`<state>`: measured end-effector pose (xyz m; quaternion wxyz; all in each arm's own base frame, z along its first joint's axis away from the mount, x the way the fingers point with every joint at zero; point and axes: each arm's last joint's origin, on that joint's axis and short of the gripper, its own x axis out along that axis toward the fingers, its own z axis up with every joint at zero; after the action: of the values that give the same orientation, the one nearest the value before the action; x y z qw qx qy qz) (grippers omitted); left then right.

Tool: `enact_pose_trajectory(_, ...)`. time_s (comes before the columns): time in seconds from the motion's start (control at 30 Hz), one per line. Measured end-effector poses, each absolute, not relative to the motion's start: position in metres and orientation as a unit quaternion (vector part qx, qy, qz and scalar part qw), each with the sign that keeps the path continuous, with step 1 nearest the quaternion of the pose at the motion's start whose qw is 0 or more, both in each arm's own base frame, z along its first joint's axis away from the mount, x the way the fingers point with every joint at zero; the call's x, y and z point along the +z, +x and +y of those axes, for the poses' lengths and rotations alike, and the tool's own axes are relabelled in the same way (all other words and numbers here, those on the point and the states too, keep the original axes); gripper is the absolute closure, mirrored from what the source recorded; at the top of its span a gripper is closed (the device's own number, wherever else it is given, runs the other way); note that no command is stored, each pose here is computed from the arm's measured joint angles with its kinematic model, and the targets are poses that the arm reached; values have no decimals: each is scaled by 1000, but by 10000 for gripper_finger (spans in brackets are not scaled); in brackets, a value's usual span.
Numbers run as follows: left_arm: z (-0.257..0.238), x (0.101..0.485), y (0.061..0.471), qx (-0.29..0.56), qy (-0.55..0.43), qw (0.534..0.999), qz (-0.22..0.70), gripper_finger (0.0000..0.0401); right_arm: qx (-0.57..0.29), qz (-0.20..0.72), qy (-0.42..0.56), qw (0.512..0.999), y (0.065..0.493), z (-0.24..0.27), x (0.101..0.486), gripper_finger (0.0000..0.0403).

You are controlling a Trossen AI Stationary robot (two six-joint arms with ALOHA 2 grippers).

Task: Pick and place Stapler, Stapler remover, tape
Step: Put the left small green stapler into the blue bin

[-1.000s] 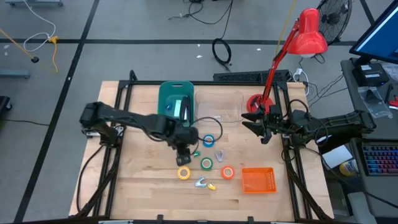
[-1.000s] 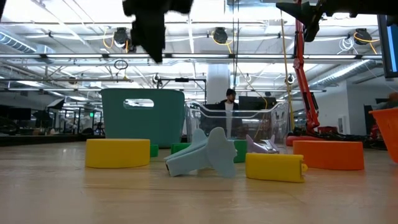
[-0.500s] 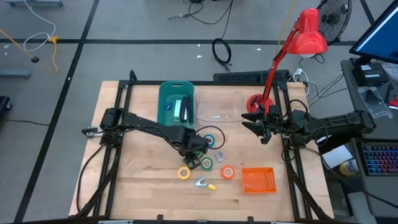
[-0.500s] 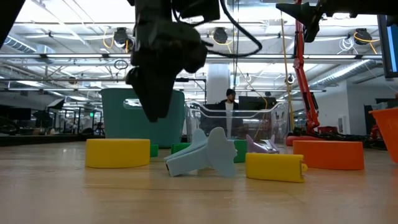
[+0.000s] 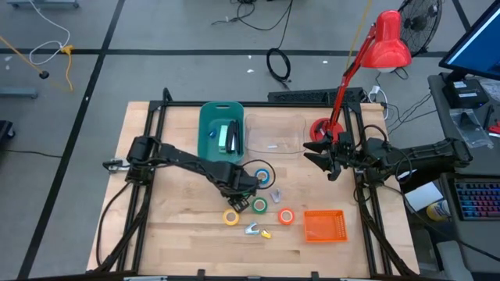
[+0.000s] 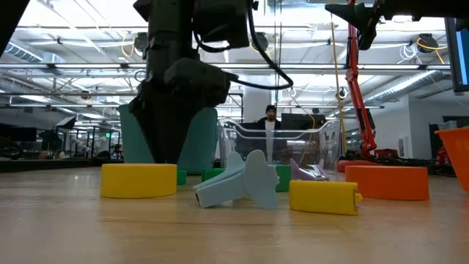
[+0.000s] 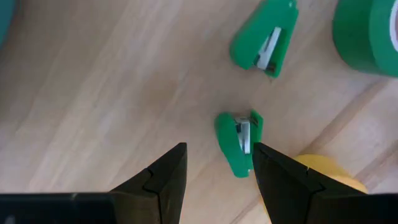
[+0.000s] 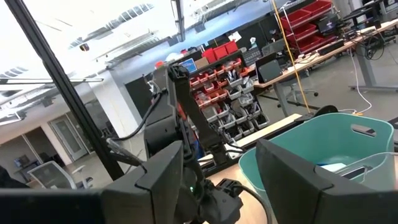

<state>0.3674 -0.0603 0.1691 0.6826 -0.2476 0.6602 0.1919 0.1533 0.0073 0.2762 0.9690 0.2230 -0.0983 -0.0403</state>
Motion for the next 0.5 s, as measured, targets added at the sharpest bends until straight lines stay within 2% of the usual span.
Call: enact_pose_trajectory(0.5,-69,168,370,170,-251,692,655,217,-40,-99,223,969,153,7,276,207)
